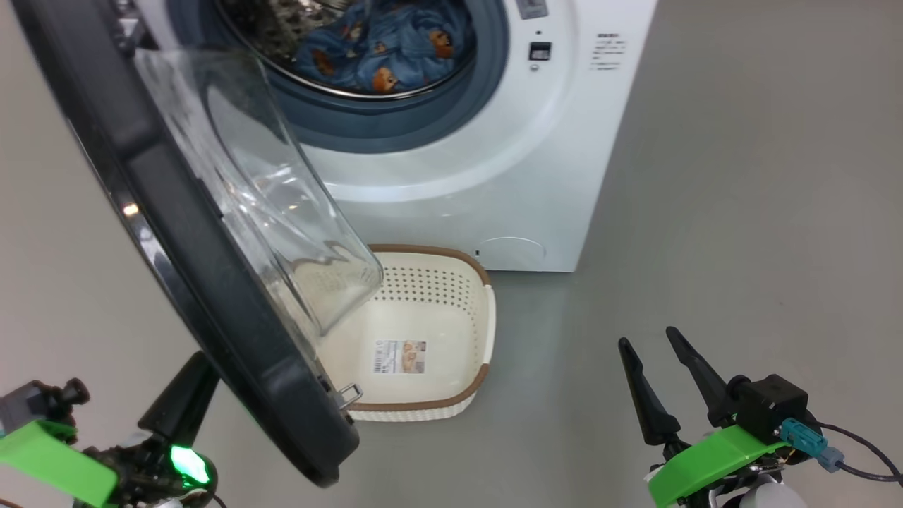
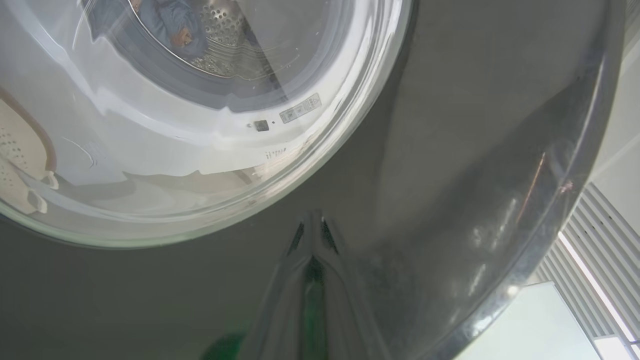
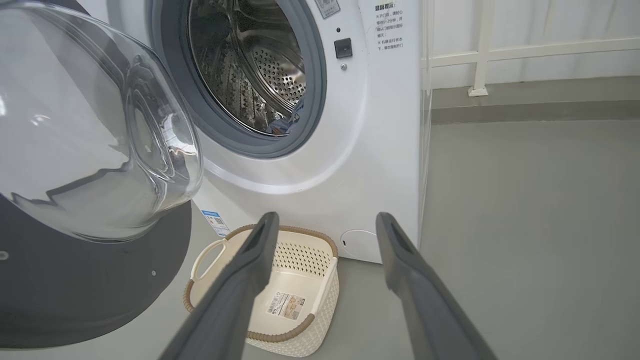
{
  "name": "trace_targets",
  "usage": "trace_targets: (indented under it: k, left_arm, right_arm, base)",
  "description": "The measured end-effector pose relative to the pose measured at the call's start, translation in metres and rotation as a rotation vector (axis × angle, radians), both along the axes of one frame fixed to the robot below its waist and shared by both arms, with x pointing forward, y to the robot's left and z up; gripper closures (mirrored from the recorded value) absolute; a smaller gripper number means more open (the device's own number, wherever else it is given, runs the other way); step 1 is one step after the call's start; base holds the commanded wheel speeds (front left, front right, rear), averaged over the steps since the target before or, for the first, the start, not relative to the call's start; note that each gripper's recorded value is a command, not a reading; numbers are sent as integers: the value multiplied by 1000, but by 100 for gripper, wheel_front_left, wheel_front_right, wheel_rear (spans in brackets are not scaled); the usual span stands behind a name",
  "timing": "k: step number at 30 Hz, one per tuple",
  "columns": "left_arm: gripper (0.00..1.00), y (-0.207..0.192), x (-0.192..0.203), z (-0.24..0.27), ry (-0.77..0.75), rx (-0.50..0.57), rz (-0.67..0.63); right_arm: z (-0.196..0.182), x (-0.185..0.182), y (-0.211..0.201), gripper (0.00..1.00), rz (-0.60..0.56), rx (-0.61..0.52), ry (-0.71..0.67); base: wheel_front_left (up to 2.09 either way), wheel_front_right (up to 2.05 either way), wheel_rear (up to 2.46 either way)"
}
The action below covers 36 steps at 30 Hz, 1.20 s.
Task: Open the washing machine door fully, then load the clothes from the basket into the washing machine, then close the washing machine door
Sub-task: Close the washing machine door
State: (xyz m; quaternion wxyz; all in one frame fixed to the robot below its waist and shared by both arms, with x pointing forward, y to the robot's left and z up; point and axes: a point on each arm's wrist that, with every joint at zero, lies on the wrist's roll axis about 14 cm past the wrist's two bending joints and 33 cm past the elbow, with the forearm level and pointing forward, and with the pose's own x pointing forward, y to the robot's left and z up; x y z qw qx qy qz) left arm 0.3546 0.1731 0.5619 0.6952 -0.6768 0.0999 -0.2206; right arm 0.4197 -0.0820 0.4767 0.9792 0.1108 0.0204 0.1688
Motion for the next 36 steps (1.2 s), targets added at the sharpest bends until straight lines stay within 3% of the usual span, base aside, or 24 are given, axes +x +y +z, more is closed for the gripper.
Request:
trace_targets:
  k: [10,18,28,36]
  left_arm:
    - [100,-23,37,-4,6,-47,30]
    - [100,-58,61,5,-20,-58,-28]
    - [100,-102,74,9,-31,-46,-122]
    - [100,-104,75,14,-43,-44,-109]
  right_arm:
    - [1,-7,-36,0,-106,5,-1]
    - [2,-21,-70,0,-207,4,1]
    - [7,-39,-101,0,-302,5,-9]
    - [10,-41,-105,0,-317,7,-20]
  base:
    - [0,0,0]
    - [0,0,0]
    - [0,0,0]
    - [0,0,0]
